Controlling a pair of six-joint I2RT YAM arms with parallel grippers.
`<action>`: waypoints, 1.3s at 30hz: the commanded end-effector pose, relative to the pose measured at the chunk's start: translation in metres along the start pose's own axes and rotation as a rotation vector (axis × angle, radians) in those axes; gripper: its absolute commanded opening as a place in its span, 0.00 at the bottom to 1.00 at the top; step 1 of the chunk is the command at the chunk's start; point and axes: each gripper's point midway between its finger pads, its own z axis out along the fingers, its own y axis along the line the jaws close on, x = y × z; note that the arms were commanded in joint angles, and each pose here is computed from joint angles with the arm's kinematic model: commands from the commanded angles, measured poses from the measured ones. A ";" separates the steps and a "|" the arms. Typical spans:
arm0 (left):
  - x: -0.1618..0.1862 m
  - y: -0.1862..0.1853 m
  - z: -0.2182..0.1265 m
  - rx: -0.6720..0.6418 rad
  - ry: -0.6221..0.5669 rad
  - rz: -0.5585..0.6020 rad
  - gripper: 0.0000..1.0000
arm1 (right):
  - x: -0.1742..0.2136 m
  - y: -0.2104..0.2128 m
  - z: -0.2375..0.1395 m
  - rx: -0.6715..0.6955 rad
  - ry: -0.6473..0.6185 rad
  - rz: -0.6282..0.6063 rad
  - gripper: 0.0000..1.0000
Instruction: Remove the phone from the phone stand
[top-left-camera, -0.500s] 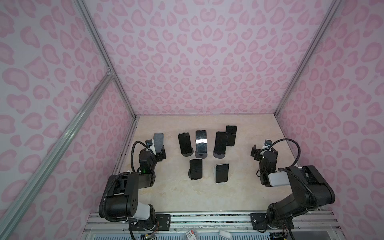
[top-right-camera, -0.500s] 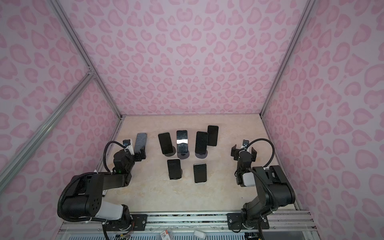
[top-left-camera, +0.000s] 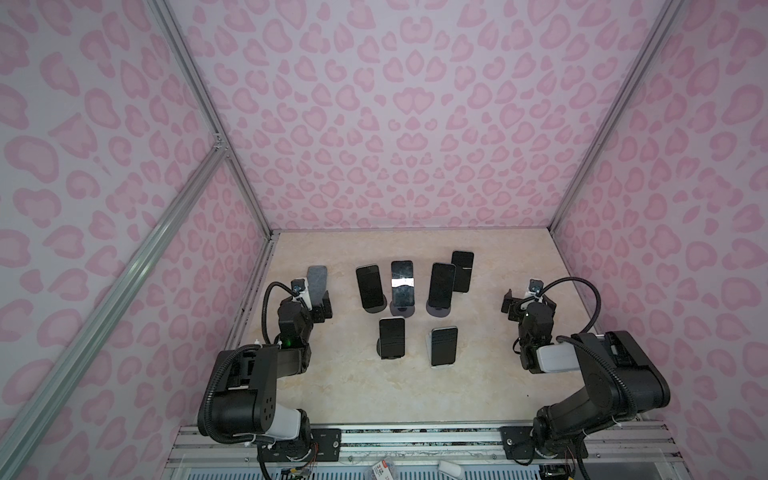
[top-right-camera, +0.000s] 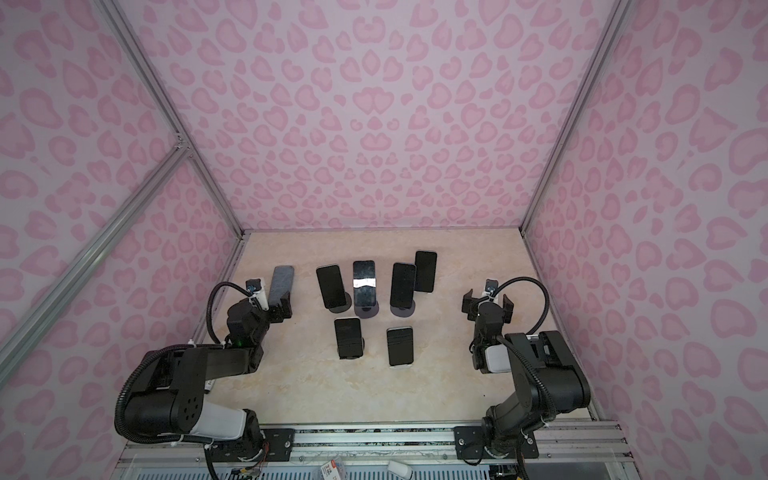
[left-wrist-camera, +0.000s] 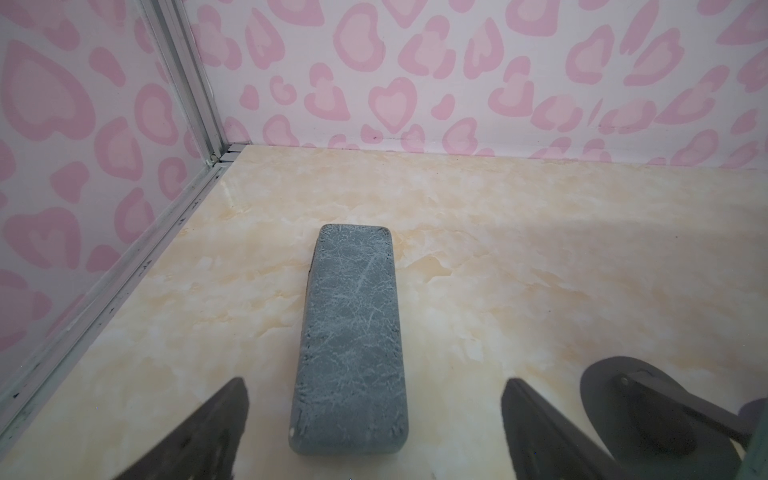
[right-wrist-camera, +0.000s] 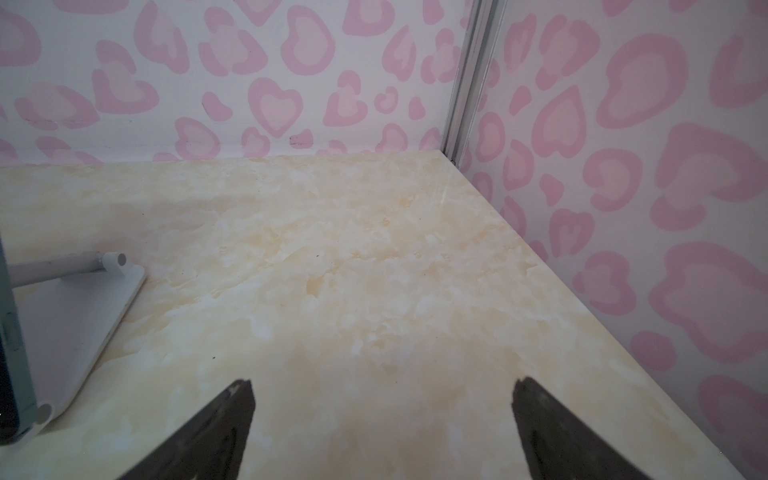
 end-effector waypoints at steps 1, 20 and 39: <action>-0.011 -0.002 0.001 0.012 -0.039 0.006 0.98 | -0.007 -0.002 0.000 0.010 -0.029 0.012 0.99; -0.011 0.000 0.002 0.001 -0.036 -0.002 0.98 | -0.006 -0.009 0.003 0.025 -0.021 0.049 0.99; -0.157 -0.010 -0.042 0.027 -0.144 -0.124 0.98 | -0.069 0.001 0.004 0.108 0.066 -0.093 0.99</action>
